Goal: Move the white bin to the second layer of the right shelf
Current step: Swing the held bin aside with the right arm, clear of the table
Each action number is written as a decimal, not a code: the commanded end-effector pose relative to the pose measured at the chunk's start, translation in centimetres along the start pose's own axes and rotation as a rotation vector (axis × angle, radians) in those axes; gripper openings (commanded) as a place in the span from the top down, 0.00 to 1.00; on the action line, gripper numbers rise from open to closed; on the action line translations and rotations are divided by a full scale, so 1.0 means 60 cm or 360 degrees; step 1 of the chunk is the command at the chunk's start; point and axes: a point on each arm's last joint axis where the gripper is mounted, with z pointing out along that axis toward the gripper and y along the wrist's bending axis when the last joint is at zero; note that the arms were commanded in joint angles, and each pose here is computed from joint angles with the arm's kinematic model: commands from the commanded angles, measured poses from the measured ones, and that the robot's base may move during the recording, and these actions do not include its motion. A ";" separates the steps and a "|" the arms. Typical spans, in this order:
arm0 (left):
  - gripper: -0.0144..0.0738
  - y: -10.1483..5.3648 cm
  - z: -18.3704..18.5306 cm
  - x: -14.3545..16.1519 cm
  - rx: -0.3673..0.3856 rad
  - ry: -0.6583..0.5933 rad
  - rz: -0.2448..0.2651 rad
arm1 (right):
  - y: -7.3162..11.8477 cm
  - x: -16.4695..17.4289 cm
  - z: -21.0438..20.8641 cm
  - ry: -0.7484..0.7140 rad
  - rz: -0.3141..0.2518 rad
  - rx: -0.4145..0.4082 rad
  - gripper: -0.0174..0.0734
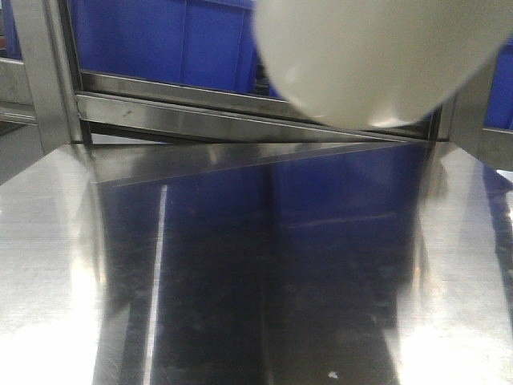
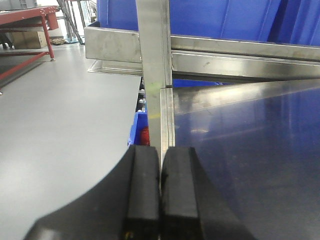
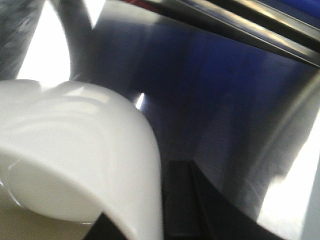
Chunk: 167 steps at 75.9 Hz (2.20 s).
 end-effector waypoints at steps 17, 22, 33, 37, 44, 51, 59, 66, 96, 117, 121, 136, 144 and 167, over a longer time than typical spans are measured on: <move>0.74 -0.001 0.002 0.006 0.0000 -0.0103 -0.0008 | -0.055 0.080 -0.096 -0.0340 0.0171 0.0207 0.75; 0.74 -0.001 0.002 0.006 0.0000 -0.0103 -0.0008 | -0.060 0.100 -0.106 -0.0349 0.0194 0.0245 0.75; 0.74 -0.001 0.002 0.006 0.0000 -0.0103 -0.0008 | -0.065 0.140 -0.126 -0.0399 0.0226 0.0302 0.75; 0.74 -0.001 0.002 0.006 0.0000 -0.0103 -0.0008 | -0.065 0.148 -0.131 -0.0419 0.0231 0.0312 0.75; 0.74 -0.001 0.002 0.006 0.0000 -0.0103 -0.0008 | -0.064 0.153 -0.138 -0.0445 0.0229 0.0312 0.75; 0.74 -0.001 0.002 0.006 0.0000 -0.0103 -0.0008 | -0.064 0.153 -0.140 -0.0453 0.0229 0.0312 0.75; 0.74 -0.001 0.002 0.006 0.0000 -0.0103 -0.0008 | -0.064 0.153 -0.140 -0.0453 0.0229 0.0312 0.75; 0.74 -0.001 0.002 0.006 0.0000 -0.0103 -0.0008 | -0.064 0.153 -0.140 -0.0453 0.0229 0.0312 0.75; 0.74 -0.001 0.002 0.006 0.0000 -0.0103 -0.0008 | -0.063 0.153 -0.140 -0.0454 0.0230 0.0311 0.75; 0.74 -0.001 0.002 0.006 0.0000 -0.0103 -0.0008 | -0.063 0.153 -0.140 -0.0454 0.0230 0.0311 0.75; 0.74 -0.001 0.002 0.006 0.0000 -0.0103 -0.0008 | -0.063 0.153 -0.140 -0.0454 0.0230 0.0311 0.75; 0.74 -0.001 0.002 0.006 0.0000 -0.0103 -0.0008 | -0.063 0.153 -0.140 -0.0454 0.0230 0.0311 0.75; 0.74 -0.001 0.002 0.006 0.0000 -0.0103 -0.0008 | -0.063 0.153 -0.140 -0.0454 0.0230 0.0311 0.75; 0.74 -0.001 0.002 0.006 0.0000 -0.0103 -0.0008 | -0.063 0.153 -0.140 -0.0454 0.0230 0.0311 0.75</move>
